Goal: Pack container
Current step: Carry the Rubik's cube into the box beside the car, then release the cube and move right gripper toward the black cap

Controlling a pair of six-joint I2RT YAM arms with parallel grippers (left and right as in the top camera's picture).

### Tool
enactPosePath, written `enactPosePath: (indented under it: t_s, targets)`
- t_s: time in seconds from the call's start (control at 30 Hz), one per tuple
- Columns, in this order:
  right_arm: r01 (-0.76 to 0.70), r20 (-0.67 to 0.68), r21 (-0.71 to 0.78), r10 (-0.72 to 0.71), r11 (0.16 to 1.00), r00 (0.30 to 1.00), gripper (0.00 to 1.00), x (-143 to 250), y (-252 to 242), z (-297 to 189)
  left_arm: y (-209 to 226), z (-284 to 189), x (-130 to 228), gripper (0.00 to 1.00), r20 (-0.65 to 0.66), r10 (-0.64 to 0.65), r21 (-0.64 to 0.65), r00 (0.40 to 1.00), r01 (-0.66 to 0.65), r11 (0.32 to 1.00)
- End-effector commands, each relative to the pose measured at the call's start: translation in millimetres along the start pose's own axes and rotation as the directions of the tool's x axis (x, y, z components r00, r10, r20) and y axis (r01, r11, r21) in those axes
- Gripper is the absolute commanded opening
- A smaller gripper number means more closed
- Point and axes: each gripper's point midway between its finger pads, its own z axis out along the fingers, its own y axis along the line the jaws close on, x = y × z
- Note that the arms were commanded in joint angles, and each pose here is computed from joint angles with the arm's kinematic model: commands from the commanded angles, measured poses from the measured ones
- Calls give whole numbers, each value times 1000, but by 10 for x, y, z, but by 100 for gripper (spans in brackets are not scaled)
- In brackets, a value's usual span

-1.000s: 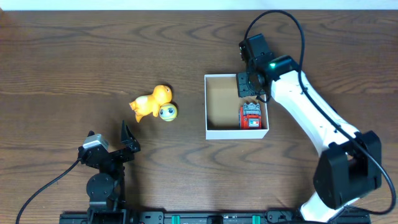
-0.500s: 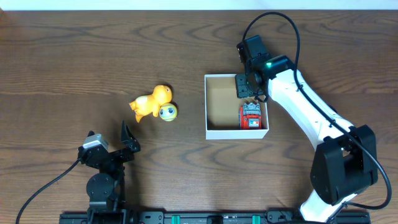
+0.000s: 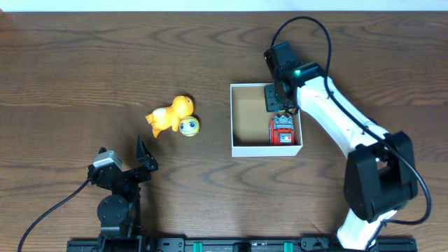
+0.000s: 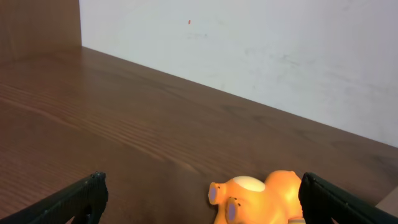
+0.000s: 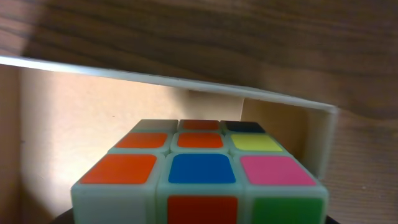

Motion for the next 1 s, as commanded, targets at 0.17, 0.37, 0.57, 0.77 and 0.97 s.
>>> enactPosePath:
  t_s: [0.17,0.37,0.57,0.77,0.97]
  targets:
    - [3,-21,25,-2,1000,1000,57,42,5,132,58,11,162,98,-46,27,-18,999,-27,999]
    - [5,-31,27,-4,1000,1000,66,66,1,130,58,11,162,98,-46,27,-18,999,-27,999]
    - [11,-65,36,-9,999,998,78,149,-23,125,57,11,162,98,-46,27,-18,999,-27,999]
    - [18,-57,33,-16,999,998,78,128,-16,125,58,11,162,98,-46,27,-18,999,-27,999]
    - [40,-33,25,-39,999,999,73,60,-4,80,58,11,162,98,-46,26,-18,999,-27,999]
